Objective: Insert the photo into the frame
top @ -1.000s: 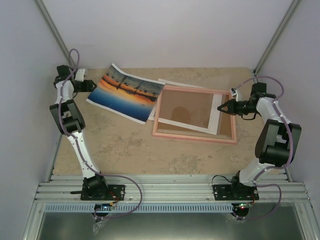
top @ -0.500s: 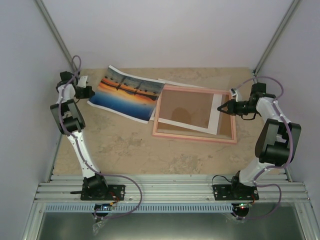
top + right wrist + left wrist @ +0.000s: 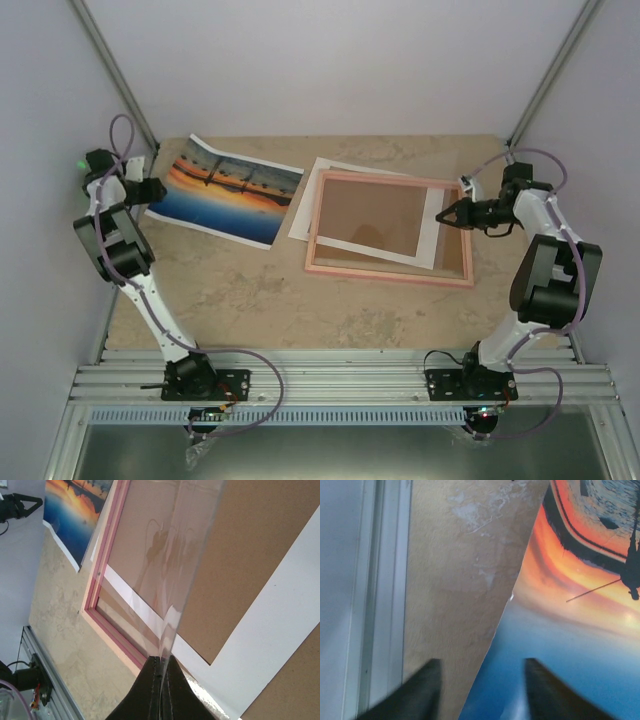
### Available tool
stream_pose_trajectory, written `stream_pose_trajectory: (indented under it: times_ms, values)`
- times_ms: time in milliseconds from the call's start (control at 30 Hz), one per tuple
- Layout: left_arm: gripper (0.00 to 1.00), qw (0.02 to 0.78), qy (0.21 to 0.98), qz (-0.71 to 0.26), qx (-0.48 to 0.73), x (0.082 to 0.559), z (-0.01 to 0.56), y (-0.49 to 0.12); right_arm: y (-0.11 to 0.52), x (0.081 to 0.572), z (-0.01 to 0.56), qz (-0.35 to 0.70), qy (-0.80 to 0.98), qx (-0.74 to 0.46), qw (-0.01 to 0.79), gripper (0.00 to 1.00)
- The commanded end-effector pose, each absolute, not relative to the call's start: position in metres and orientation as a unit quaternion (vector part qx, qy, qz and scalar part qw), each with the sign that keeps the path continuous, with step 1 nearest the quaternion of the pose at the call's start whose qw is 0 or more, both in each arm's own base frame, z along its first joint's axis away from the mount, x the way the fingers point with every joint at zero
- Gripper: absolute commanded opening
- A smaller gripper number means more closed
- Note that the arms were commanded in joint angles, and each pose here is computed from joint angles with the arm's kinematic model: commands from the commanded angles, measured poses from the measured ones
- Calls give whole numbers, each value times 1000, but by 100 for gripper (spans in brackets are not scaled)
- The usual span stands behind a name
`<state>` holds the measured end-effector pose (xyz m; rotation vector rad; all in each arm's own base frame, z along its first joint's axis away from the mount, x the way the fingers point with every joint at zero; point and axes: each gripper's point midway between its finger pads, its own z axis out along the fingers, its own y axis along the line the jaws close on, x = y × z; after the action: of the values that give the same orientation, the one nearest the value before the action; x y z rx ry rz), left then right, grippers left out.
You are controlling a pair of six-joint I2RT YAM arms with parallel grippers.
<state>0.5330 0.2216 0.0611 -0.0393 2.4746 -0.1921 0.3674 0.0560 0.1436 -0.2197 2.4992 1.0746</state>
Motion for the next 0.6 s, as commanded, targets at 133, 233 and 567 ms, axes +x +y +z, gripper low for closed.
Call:
stream_pose_trajectory:
  times_ms: [133,233,567]
  values:
    - [70,407,911,-37,47,523,152,156,54,366,138,385,897,-129,176,1]
    - [72,418,904,-49,77,514,170,110,52,369,135,380,899,-137,169,1]
    - [69,383,886,-221,138,465,168,-74,40,391,130,358,909,-146,154,1]
